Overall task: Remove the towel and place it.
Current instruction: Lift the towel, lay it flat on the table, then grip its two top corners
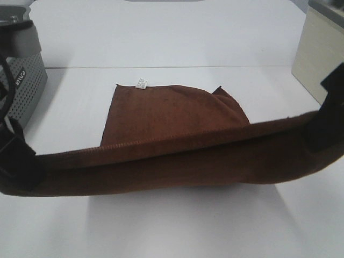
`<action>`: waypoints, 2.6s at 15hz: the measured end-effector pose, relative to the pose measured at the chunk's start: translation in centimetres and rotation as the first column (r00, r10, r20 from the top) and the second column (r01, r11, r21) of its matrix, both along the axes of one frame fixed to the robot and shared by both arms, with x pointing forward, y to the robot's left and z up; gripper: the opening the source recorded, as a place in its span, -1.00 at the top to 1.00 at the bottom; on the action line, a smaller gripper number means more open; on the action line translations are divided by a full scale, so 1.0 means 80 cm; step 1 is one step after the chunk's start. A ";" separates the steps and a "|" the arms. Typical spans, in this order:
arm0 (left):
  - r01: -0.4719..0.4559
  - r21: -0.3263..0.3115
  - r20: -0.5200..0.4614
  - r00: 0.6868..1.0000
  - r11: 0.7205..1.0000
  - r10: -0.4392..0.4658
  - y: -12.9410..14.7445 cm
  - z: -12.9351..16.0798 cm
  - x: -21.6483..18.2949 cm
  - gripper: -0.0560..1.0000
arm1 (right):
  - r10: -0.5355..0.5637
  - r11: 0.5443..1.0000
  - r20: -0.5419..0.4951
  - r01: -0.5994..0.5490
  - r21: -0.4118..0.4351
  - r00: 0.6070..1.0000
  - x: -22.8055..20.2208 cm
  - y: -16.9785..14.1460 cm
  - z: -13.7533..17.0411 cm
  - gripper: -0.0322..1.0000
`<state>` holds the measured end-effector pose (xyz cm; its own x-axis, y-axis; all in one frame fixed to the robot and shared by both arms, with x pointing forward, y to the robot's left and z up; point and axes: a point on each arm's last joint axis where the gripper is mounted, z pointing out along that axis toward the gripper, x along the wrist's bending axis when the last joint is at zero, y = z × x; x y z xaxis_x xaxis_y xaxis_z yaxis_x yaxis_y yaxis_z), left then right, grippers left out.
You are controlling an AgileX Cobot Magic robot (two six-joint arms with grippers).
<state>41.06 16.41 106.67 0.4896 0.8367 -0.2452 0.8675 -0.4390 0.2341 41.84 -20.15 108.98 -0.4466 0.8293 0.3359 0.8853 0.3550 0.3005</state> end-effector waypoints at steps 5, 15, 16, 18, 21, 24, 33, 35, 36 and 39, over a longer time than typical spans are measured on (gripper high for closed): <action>0.014 -0.007 -0.141 0.990 1.000 -0.015 0.002 -0.035 -0.020 0.89 | -0.014 1.000 -0.182 0.013 -0.005 0.983 -0.024 -0.002 -0.056 0.92; 0.175 0.068 -0.418 0.899 0.982 -0.131 -0.040 -0.122 -0.045 0.89 | -0.024 0.997 -0.344 -0.002 -0.076 0.939 -0.049 -0.013 -0.111 0.92; 0.168 0.081 -0.429 0.896 0.982 -0.117 -0.044 -0.133 -0.041 0.89 | -0.035 0.995 -0.411 -0.008 -0.103 0.911 -0.052 -0.016 -0.130 0.89; 0.167 0.093 -0.453 0.885 0.982 -0.108 -0.048 -0.142 -0.039 0.89 | -0.024 0.993 -0.443 -0.031 -0.116 0.896 -0.057 -0.018 -0.142 0.86; 0.225 0.118 -0.475 0.868 0.967 -0.144 -0.061 -0.153 -0.046 0.89 | -0.019 0.990 -0.435 -0.045 -0.137 0.900 -0.057 -0.021 -0.145 0.83; 0.249 0.111 -0.449 0.876 0.962 -0.175 -0.075 -0.153 -0.047 0.84 | -0.016 0.989 -0.430 -0.049 -0.139 0.903 -0.057 -0.021 -0.146 0.77; 0.171 0.058 -0.448 0.885 0.984 -0.127 -0.102 -0.146 -0.060 -0.78 | -0.038 0.993 -0.374 -0.008 -0.120 0.927 -0.051 -0.019 -0.144 -0.47; 0.182 0.049 -0.397 0.906 0.982 -0.148 -0.108 -0.135 -0.046 -0.79 | -0.056 0.985 -0.268 0.008 -0.174 0.962 -0.034 -0.024 -0.133 -0.47; 0.134 0.045 -0.299 0.947 0.990 -0.115 -0.101 -0.113 -0.002 -0.79 | -0.129 0.975 -0.143 0.099 -0.201 0.981 0.001 -0.039 -0.108 -0.48; -0.006 0.027 -0.137 0.991 1.000 0.010 -0.051 -0.080 0.091 -0.79 | -0.239 0.967 -0.091 0.228 -0.115 0.967 0.061 -0.066 -0.084 -0.48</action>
<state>48.38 12.30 100.29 0.4461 0.8477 -0.2871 0.8941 -0.4363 0.1011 46.74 -25.43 102.27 -0.2041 0.9389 0.2771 0.9714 0.1592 0.1761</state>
